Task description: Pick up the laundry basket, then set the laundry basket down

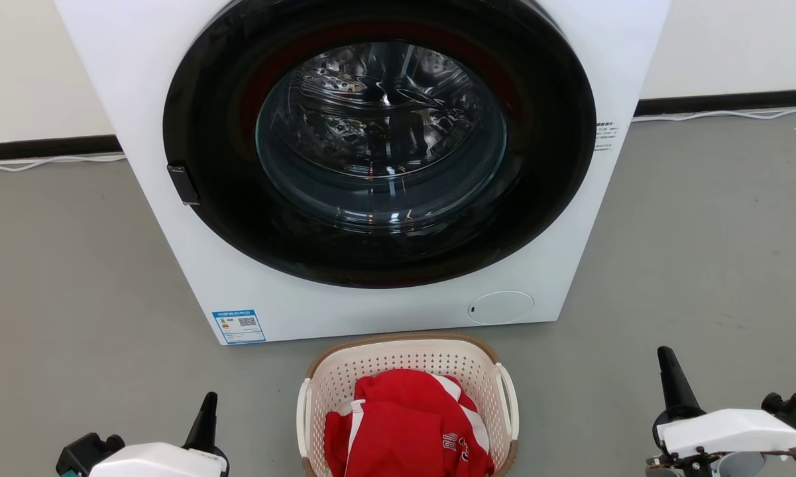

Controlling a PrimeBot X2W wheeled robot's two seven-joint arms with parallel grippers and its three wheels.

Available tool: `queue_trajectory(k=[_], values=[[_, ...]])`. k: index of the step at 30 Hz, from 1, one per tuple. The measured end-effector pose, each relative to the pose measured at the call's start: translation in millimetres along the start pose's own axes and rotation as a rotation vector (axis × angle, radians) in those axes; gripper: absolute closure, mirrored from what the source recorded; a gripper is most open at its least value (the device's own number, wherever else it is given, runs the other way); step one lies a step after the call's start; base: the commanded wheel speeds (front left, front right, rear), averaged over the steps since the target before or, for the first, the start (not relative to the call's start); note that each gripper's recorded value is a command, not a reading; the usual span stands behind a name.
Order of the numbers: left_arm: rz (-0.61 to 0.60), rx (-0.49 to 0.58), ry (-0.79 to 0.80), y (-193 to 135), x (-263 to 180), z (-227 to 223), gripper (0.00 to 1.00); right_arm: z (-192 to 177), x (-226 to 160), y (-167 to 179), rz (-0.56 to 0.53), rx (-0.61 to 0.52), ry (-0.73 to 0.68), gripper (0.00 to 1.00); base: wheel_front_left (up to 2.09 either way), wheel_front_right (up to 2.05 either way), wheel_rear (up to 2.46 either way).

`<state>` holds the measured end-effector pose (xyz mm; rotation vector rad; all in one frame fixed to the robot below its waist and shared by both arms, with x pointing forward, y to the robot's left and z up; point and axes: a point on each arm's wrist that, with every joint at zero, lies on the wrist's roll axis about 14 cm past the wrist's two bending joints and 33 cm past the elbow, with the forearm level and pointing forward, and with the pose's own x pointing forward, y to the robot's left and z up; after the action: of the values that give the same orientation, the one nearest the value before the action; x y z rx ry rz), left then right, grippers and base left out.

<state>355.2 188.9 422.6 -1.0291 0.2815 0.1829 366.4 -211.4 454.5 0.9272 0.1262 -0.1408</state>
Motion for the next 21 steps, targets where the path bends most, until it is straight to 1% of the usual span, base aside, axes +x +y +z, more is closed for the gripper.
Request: queue_trajectory(k=[21], values=[[-0.078, -0.231, -0.002, -18.8, 1.7, 8.5, 1.00, 3.1, 2.4, 8.6, 0.024, 0.272, 0.003, 1.00, 0.00, 0.00, 0.00]])
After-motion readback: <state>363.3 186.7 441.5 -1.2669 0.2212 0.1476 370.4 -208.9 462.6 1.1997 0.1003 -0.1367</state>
